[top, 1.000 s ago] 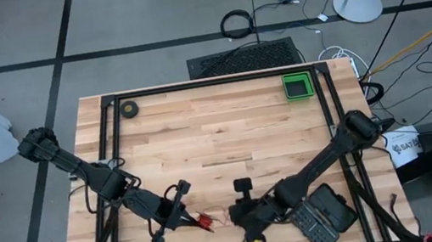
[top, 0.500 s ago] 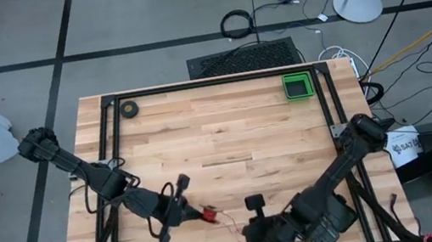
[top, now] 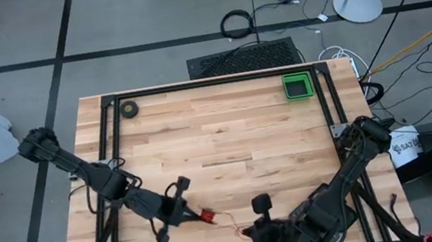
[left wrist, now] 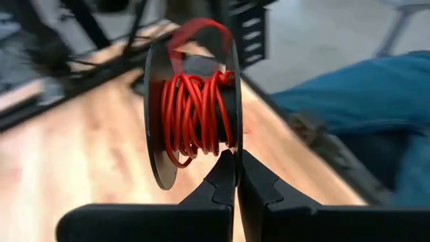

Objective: Coil cords
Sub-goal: Coil the red wire on the black spool

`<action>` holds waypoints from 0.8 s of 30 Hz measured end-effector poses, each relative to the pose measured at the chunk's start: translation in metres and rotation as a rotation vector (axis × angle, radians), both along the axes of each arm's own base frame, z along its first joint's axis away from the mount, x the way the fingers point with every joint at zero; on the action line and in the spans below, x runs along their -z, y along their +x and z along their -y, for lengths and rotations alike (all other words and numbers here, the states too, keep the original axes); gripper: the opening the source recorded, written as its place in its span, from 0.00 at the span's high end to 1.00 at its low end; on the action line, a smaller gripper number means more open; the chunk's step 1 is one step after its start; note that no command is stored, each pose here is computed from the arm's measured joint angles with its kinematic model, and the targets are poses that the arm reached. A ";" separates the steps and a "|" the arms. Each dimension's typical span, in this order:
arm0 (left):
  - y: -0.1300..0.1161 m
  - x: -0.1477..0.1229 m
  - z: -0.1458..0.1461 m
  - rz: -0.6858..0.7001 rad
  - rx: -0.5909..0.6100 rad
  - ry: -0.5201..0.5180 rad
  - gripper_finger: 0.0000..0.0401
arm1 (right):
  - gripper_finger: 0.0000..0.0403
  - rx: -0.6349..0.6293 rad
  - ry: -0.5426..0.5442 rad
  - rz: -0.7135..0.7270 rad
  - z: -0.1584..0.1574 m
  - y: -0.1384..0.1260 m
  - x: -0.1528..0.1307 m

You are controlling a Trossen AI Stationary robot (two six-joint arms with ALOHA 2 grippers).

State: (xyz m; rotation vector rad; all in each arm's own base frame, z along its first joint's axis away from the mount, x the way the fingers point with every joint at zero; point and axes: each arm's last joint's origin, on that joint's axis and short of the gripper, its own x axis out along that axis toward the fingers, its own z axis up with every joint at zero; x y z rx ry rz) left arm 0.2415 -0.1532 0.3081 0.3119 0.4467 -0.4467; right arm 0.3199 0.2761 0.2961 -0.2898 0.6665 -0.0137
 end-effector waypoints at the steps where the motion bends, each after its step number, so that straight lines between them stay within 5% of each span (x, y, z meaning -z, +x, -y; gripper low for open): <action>1: 0.000 0.001 0.001 -0.013 0.021 -0.011 0.98 | 1.00 0.004 -0.023 0.016 0.001 0.001 -0.003; 9: 0.013 0.023 0.011 -0.126 0.133 -0.050 0.98 | 1.00 0.013 -0.168 0.091 0.012 0.014 -0.016; 24: 0.028 0.035 -0.004 -0.187 0.104 -0.059 0.98 | 1.00 -0.050 -0.230 0.134 0.000 0.003 -0.047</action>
